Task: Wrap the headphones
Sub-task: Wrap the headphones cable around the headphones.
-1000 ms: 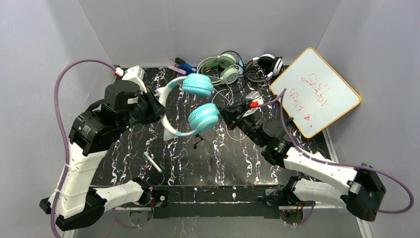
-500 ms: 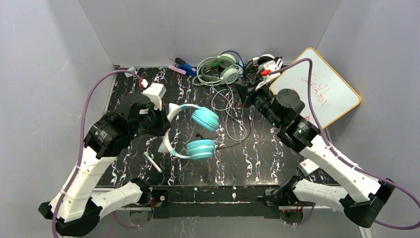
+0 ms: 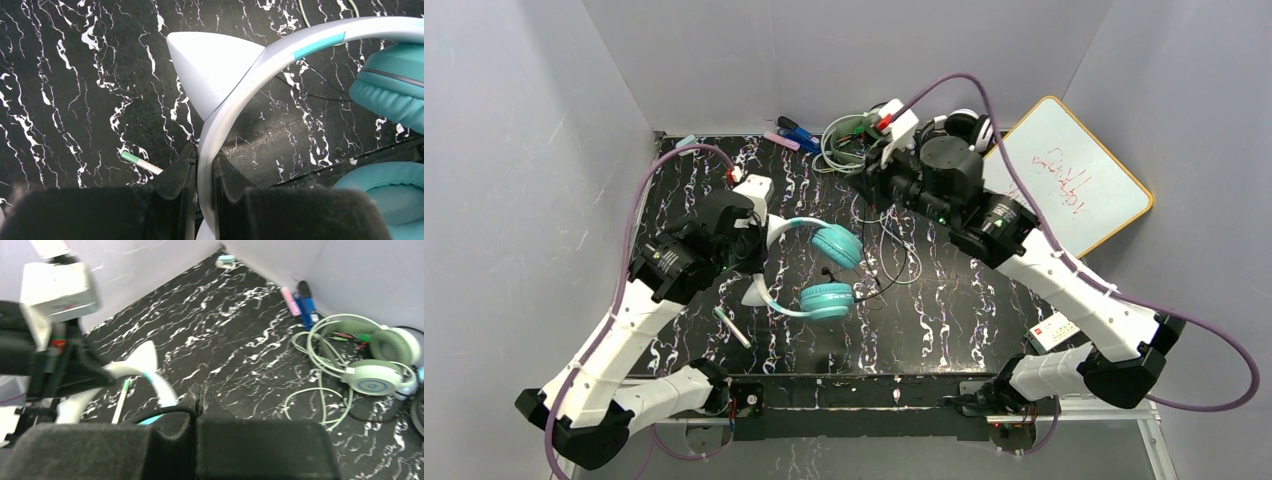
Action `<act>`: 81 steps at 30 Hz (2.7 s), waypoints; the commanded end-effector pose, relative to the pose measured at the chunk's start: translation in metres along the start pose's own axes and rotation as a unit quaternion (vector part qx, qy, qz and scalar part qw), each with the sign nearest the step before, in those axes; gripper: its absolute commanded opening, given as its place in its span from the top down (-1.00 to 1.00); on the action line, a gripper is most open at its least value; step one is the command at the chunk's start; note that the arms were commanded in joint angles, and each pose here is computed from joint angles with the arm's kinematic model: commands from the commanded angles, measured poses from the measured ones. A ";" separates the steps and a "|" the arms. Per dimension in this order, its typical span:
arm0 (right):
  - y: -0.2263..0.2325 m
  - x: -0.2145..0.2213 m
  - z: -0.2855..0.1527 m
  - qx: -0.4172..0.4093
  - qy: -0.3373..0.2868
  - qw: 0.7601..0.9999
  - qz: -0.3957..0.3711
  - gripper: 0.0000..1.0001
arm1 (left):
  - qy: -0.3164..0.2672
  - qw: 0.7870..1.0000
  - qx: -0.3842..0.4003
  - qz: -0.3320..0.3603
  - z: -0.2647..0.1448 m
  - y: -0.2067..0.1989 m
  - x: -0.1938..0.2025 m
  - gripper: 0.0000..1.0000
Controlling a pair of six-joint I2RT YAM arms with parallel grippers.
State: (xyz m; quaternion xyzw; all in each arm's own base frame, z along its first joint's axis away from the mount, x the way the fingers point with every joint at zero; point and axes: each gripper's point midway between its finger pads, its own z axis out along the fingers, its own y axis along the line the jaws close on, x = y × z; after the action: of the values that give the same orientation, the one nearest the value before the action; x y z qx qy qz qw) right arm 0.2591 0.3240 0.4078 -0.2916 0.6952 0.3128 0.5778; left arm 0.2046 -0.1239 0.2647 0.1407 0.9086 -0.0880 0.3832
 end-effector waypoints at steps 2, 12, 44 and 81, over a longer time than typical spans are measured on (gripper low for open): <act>0.035 -0.015 0.007 -0.013 -0.011 0.999 -0.028 0.97 | -0.029 0.999 0.007 -0.014 0.022 -0.009 -0.018 1.00; 0.004 -0.015 0.033 0.170 -0.027 0.985 0.022 0.97 | -0.035 0.999 0.021 -0.036 0.054 -0.026 -0.022 1.00; -0.026 0.025 0.074 0.330 -0.008 0.930 0.162 0.97 | -0.051 0.996 0.078 -0.011 0.094 -0.091 -0.010 1.00; -0.142 0.085 0.055 0.394 0.082 0.900 0.170 0.92 | -0.062 0.973 0.222 -0.028 0.045 -0.127 -0.005 1.00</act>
State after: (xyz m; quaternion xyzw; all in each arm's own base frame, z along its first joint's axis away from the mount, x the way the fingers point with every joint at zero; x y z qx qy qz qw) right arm 0.3881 0.2852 0.2803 0.0791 0.8620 0.0471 0.4984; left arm 0.2112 -0.2595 0.2218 0.1974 0.8572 -0.2744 0.3885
